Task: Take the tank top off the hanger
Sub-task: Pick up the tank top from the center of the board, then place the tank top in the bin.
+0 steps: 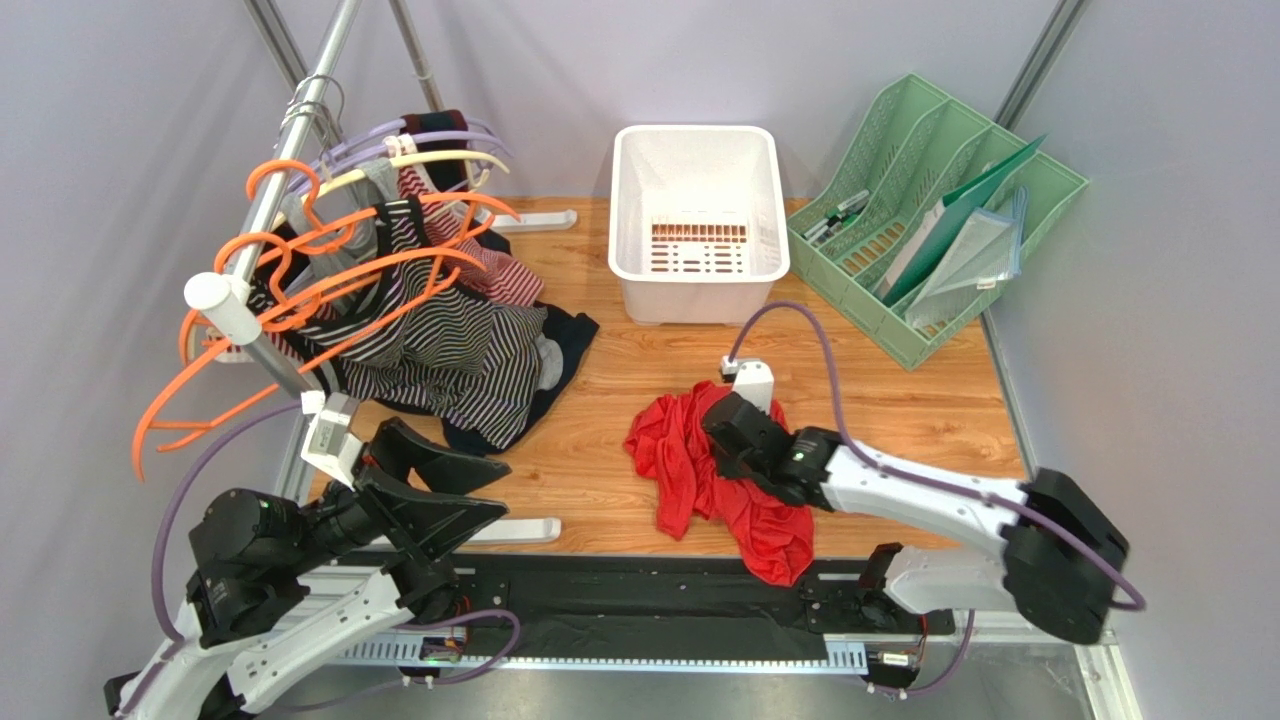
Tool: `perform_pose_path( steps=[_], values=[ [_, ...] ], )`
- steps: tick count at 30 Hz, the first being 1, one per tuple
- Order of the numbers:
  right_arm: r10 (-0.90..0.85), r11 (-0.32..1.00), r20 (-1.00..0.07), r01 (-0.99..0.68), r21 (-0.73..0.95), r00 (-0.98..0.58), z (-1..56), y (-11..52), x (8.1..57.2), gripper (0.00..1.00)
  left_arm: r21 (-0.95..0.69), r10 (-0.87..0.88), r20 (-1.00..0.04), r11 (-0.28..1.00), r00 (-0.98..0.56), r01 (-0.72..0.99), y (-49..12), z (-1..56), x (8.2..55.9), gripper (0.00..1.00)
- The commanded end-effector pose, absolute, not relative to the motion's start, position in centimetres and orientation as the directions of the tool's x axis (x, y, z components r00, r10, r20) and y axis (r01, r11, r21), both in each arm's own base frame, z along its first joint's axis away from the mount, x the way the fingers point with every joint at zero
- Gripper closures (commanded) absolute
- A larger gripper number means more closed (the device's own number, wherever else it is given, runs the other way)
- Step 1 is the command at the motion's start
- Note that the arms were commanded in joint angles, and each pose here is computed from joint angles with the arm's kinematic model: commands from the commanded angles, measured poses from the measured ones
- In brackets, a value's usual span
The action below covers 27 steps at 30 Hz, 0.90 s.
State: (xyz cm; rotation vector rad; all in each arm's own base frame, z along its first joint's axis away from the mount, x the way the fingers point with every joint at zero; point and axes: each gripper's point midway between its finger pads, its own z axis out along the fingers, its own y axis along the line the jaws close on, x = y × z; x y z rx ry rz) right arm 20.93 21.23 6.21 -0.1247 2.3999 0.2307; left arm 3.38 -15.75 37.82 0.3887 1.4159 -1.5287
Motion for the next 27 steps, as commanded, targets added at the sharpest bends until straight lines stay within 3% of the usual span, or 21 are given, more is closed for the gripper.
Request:
perform_pose_path(
  steps=[1,7,11,13,14,21,27],
  values=[
    [0.119,0.965,-0.818,-0.128,0.229,-0.563,14.5,20.1,22.8,1.00,-0.523,-0.336,-0.831,0.197,-0.444,0.829,-16.6,36.3,3.5,0.29],
    [0.277,0.929,-0.931,-0.180,0.322,-0.237,29.9,18.6,25.0,1.00,-0.536,-0.215,-0.836,0.130,-0.504,0.834,-17.9,33.5,1.9,0.30],
    [0.230,0.957,-0.972,-0.171,0.236,-0.052,39.0,18.1,27.8,1.00,-0.554,-0.235,-0.820,0.091,-0.522,0.828,-18.7,31.7,1.9,0.30],
    [0.155,0.972,-0.987,-0.170,0.159,-0.036,40.4,19.3,30.4,1.00,-0.546,-0.263,-0.818,0.074,-0.512,0.834,-18.7,31.8,1.9,0.29],
    [0.202,0.968,-0.979,-0.155,0.196,0.023,44.6,18.4,31.3,1.00,-0.551,-0.255,-0.816,0.070,-0.519,0.831,-19.0,31.3,2.0,0.29],
    [0.155,0.980,-0.978,-0.150,0.133,0.142,49.7,21.1,41.0,1.00,-0.519,-0.195,-0.844,0.062,-0.500,0.852,-19.1,31.2,1.4,0.29],
    [0.159,0.981,-0.980,-0.134,0.142,0.120,47.1,22.9,51.1,1.00,-0.531,-0.148,-0.843,0.080,-0.517,0.844,-19.0,30.7,1.1,0.29]
  ],
)
